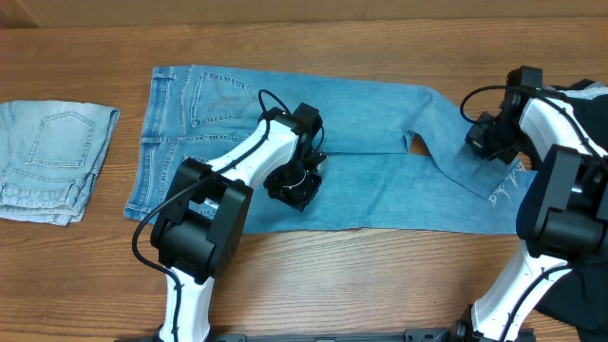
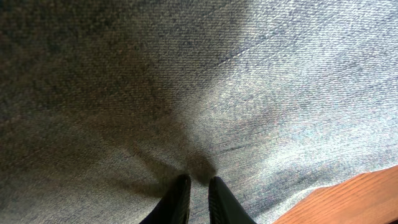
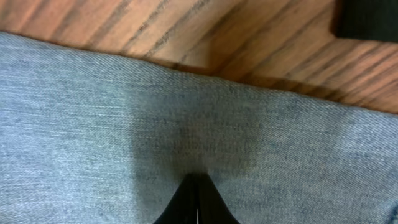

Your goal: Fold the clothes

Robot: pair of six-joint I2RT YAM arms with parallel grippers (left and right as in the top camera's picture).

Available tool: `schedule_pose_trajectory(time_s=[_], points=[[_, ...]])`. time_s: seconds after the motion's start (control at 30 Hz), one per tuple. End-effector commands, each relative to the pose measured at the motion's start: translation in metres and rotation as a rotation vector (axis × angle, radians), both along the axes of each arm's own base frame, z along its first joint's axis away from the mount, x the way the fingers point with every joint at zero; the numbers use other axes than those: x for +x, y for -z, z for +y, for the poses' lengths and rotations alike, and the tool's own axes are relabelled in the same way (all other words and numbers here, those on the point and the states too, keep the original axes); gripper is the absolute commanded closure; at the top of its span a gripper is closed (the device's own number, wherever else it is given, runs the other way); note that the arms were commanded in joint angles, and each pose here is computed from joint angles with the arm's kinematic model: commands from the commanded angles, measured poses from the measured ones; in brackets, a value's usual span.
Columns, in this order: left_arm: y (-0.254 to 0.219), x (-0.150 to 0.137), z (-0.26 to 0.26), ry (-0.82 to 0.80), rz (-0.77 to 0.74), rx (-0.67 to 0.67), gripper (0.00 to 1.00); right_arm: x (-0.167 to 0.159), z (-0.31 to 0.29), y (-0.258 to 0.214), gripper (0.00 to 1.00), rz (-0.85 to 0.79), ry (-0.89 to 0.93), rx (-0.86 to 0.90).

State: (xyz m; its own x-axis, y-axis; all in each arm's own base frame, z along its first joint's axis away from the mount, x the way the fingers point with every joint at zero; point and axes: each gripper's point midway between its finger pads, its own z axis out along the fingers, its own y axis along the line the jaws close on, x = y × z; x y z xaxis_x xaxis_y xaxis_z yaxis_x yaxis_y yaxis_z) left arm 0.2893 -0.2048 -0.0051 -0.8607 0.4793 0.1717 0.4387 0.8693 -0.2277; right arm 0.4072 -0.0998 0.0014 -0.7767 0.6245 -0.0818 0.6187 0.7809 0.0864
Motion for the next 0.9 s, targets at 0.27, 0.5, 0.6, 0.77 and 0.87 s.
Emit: schedule_pose_trajectory(time_s=[0.27,0.5,0.6,0.77,0.87], points=[[0.052,-0.017,0.038,0.053,0.061,0.191,0.83,0.051,-0.034,0.050,0.96,-0.130,-0.173,-0.204],[0.051,-0.013,0.036,0.053,0.050,0.186,0.88,0.105,-0.056,0.019,0.96,-0.331,-0.215,-0.344],[0.024,0.018,0.019,0.039,-0.021,0.150,0.96,0.140,-0.064,-0.029,0.96,-0.423,-0.205,-0.378],[-0.125,0.149,0.003,-0.178,-0.489,0.066,0.90,0.166,-0.053,-0.140,0.65,-0.471,-0.230,-0.367],[-0.171,0.201,0.044,-0.344,-0.618,-0.007,0.46,0.149,-0.024,-0.192,0.33,-0.475,-0.285,-0.225]])
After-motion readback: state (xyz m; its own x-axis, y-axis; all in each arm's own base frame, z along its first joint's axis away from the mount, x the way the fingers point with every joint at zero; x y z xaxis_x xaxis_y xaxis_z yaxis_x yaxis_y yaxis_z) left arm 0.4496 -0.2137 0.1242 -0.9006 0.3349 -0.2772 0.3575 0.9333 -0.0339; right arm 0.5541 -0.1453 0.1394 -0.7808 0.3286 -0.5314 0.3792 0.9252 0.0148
